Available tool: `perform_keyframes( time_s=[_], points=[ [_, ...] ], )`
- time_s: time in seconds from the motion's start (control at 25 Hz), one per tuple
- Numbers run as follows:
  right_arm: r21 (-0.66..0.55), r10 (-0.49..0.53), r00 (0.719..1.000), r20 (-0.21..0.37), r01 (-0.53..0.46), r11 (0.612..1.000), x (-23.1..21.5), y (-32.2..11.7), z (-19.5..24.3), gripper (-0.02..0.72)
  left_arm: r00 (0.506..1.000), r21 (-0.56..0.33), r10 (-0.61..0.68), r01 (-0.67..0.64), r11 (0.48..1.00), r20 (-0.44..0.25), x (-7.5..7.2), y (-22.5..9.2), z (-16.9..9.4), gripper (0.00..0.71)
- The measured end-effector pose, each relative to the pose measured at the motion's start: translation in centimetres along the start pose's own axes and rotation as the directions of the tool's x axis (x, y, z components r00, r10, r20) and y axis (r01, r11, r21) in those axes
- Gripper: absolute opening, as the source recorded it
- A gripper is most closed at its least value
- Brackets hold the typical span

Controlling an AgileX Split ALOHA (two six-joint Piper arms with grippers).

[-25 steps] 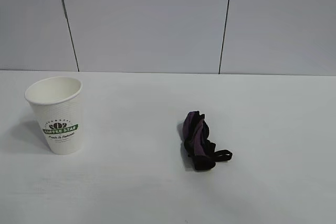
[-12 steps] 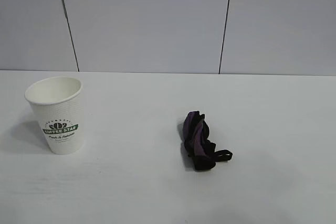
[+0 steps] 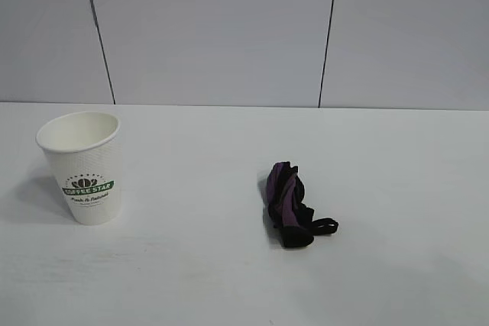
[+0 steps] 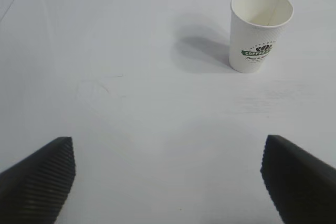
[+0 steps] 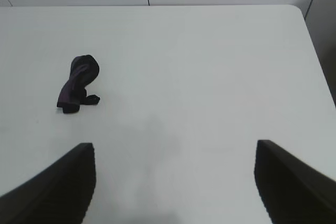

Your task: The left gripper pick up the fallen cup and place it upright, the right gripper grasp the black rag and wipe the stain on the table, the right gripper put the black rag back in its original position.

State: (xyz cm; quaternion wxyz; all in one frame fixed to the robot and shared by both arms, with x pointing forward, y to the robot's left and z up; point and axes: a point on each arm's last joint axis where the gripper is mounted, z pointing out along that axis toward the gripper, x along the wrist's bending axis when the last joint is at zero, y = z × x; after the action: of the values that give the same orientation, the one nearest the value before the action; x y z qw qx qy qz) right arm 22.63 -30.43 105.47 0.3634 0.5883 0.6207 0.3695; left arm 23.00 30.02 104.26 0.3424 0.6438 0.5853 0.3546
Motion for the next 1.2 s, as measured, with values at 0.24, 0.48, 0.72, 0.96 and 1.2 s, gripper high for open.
perform_keyframes(
  time_s=[0.24, 0.48, 0.72, 0.96, 1.2],
  points=[
    [0.022, 0.011, 1.0, 0.001, -0.011, 1.0, 0.0, -0.5, 0.8, 0.568, 1.0, 0.0, 0.0, 0.0, 1.0, 0.0, 0.0, 0.0, 0.0, 0.694],
    [0.029, 0.025, 1.0, 0.004, -0.025, 0.999, 0.1, -0.8, 1.2, 0.568, 1.0, 0.0, 0.0, 0.0, 1.0, 0.0, 0.0, 0.0, 0.0, 0.694],
    [0.027, 0.058, 0.996, 0.073, -0.06, 0.998, 0.1, -0.8, 1.2, 0.568, 1.0, 0.0, 0.0, 0.0, 1.0, 0.0, 0.0, 0.0, 0.0, 0.694],
    [0.027, 0.061, 0.995, 0.08, -0.064, 0.998, 0.1, -0.8, 1.2, 0.568, 1.0, 0.0, 0.0, 0.0, 1.0, 0.0, 0.0, 0.0, 0.0, 0.694],
    [0.027, 0.061, 0.995, 0.08, -0.064, 0.998, 0.1, -0.8, 1.2, 0.568, 1.0, 0.0, 0.0, 0.0, 1.0, 0.0, 0.0, 0.0, 0.0, 0.694]
  ],
)
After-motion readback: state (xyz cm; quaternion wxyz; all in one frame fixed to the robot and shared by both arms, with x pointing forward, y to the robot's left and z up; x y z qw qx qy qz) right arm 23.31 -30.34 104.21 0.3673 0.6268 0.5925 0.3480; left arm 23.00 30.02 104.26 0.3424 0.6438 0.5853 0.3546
